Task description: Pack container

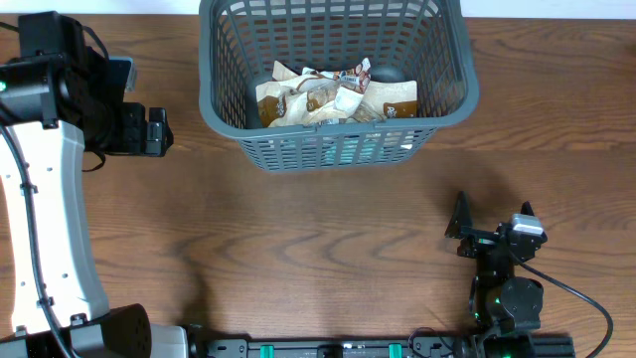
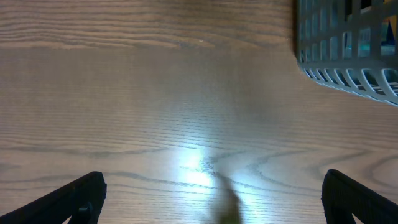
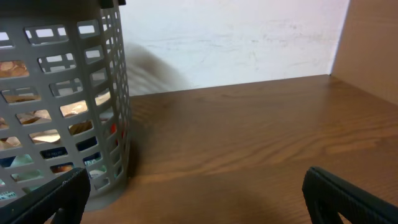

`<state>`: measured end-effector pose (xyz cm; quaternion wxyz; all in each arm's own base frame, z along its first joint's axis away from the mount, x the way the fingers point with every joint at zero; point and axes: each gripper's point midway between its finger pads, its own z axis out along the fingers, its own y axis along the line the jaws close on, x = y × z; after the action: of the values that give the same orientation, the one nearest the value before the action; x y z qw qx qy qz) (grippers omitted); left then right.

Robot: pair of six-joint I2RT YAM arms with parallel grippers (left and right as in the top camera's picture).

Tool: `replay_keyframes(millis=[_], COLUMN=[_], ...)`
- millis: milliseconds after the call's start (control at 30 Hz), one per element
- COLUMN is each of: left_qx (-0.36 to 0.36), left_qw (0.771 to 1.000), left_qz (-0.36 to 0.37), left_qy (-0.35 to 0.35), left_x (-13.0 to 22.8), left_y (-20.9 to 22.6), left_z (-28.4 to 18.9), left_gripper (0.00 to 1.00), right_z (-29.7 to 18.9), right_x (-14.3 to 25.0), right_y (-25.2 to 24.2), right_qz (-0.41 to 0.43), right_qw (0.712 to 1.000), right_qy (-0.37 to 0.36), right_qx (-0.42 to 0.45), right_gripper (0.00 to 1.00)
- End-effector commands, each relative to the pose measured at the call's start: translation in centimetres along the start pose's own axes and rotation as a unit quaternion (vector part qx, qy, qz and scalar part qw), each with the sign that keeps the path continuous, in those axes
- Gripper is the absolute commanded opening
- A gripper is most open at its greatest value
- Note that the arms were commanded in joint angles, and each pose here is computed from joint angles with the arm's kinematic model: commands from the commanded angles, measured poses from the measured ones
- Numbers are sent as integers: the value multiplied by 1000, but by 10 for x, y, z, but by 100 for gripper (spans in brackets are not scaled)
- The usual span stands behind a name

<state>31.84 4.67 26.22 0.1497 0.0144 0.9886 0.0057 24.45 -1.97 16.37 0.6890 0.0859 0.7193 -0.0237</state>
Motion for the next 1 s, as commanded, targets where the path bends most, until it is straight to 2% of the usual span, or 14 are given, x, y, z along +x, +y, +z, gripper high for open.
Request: replay_keyframes(millis=[0,200,300,367,467,600,767,967], left_qx=[-7,-6,25,48,58,50,36,17], left_qw=[1000,1000,994,980,946,901,865,839], left_qz=[-5,-7,5,23,61,111,173,173], left_qy=[2,-9,-109,-193,-314,-416,-470,-516], left_x=[2,-3,-50,-89,-144,-187,-203,-203], left_y=[3,3,-7,-16,-33,-59,-82,-80], left_z=[-1,-2,-8,-20,-47,-74,-80,-85], left_gripper=[99,99,99,99,99,99,99,99], right_z=[0,0,0,0,0,0,0,0], right_x=[0,0,0,0,0,0,0,0], right_y=[-2,-2,-2,-2,-2,-2,-2,-2], right_qz=[8,8,8,8,7,8,8,8], right_qw=[1000,1000,1000,1000,1000,1000,1000,1000], right_qy=[-2,-2,-2,-2,-2,-2,-2,-2], right_qx=[6,6,6,6,6,6,6,6], right_gripper=[99,99,99,99,99,99,99,99])
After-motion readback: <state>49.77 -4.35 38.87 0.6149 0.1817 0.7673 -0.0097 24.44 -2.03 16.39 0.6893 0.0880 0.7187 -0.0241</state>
